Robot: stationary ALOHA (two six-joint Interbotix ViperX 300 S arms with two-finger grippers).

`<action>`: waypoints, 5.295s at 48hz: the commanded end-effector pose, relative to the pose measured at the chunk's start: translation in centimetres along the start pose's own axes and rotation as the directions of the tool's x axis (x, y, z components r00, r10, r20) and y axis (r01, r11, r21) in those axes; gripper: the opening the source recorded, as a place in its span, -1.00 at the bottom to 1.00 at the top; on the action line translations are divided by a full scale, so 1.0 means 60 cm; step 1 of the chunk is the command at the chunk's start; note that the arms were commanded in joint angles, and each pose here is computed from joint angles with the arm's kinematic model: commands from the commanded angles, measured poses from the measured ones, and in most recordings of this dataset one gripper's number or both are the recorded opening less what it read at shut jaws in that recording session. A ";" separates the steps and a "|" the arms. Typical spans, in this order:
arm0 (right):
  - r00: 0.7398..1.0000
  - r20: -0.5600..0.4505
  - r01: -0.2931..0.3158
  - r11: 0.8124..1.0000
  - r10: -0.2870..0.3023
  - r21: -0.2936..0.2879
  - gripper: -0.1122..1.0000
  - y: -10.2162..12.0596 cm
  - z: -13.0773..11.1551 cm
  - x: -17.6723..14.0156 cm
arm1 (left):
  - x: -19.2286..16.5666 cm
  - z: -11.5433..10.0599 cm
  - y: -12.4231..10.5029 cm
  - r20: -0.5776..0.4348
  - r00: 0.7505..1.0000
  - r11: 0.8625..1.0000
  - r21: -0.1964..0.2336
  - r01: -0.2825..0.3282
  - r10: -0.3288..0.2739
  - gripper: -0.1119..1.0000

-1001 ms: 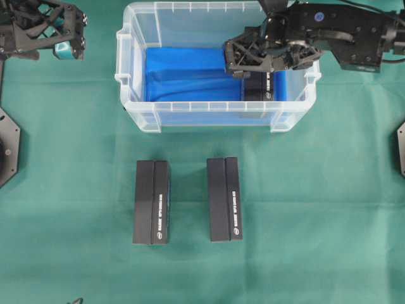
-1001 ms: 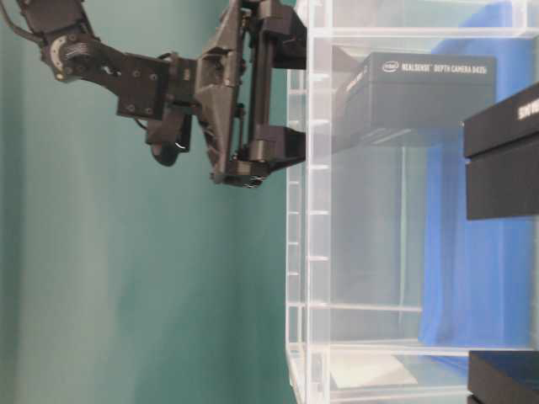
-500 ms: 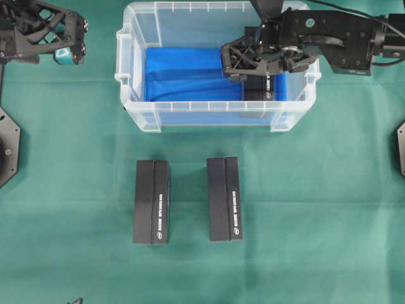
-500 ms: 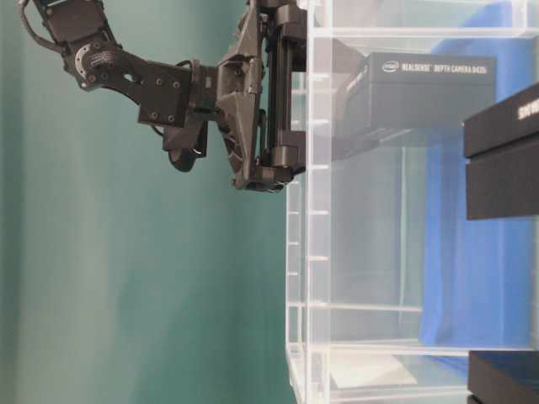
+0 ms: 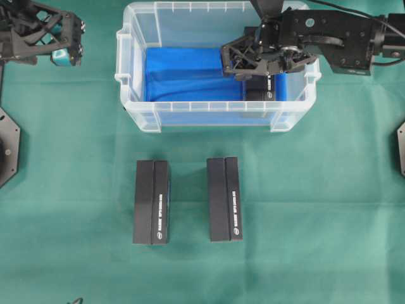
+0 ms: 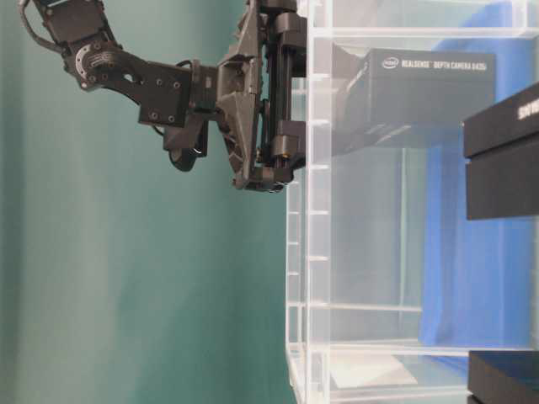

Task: Take out the box from the case.
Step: 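Lift the gripped box pair up out of the case with right gripper, then carry the box pair forward and lower it right of the middle pair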

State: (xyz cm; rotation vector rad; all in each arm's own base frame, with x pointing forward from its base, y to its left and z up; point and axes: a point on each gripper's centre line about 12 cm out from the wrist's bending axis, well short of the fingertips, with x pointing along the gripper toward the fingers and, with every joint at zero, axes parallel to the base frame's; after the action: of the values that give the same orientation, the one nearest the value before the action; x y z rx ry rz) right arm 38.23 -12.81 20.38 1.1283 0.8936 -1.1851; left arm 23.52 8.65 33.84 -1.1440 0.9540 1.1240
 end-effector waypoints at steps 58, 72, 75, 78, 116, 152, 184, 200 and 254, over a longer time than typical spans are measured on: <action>0.994 0.100 -0.043 0.995 0.034 0.088 0.40 -0.002 0.060 -0.248 | -0.012 0.007 -0.008 0.028 0.998 0.998 -0.011 0.058 -0.058 0.94; 0.992 0.109 -0.073 0.992 0.061 0.102 0.40 0.005 0.067 -0.291 | -0.012 0.007 -0.008 0.028 0.998 0.998 -0.011 0.058 -0.058 0.94; 0.992 0.108 -0.070 0.992 0.059 0.103 0.40 0.005 0.067 -0.298 | -0.012 0.007 -0.008 0.028 0.998 0.998 -0.011 0.058 -0.058 0.94; 0.993 0.106 -0.066 0.993 0.055 0.102 0.40 0.004 0.065 -0.301 | -0.012 0.007 -0.008 0.028 0.998 0.998 -0.010 0.058 -0.058 0.94; 0.996 0.080 -0.043 0.998 0.040 0.048 0.40 0.000 0.009 -0.331 | -0.012 0.007 -0.008 0.027 0.998 0.998 -0.008 0.057 -0.057 0.94; 0.996 0.072 -0.046 0.998 0.042 0.043 0.40 0.005 -0.183 -0.368 | -0.012 0.007 -0.008 0.027 0.998 0.998 -0.015 0.057 -0.057 0.94; 0.998 0.053 -0.019 0.999 0.017 0.043 0.40 0.004 -0.287 -0.377 | -0.012 0.006 -0.008 0.024 0.998 0.998 -0.015 0.056 -0.056 0.94; 0.999 0.051 0.014 1.000 -0.015 0.022 0.40 0.009 -0.304 -0.337 | -0.012 0.005 -0.007 0.023 0.998 0.999 -0.013 0.052 -0.052 0.94; 0.998 -0.037 0.046 0.997 -0.043 0.060 0.40 -0.042 -0.379 -0.117 | -0.010 0.003 -0.006 0.020 0.999 0.999 -0.009 0.049 -0.048 0.94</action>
State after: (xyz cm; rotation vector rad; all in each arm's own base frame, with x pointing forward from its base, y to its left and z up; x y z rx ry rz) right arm 35.24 10.68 20.46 1.1720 0.9281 -1.2666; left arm 23.73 8.73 33.86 -1.1535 0.9249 1.1134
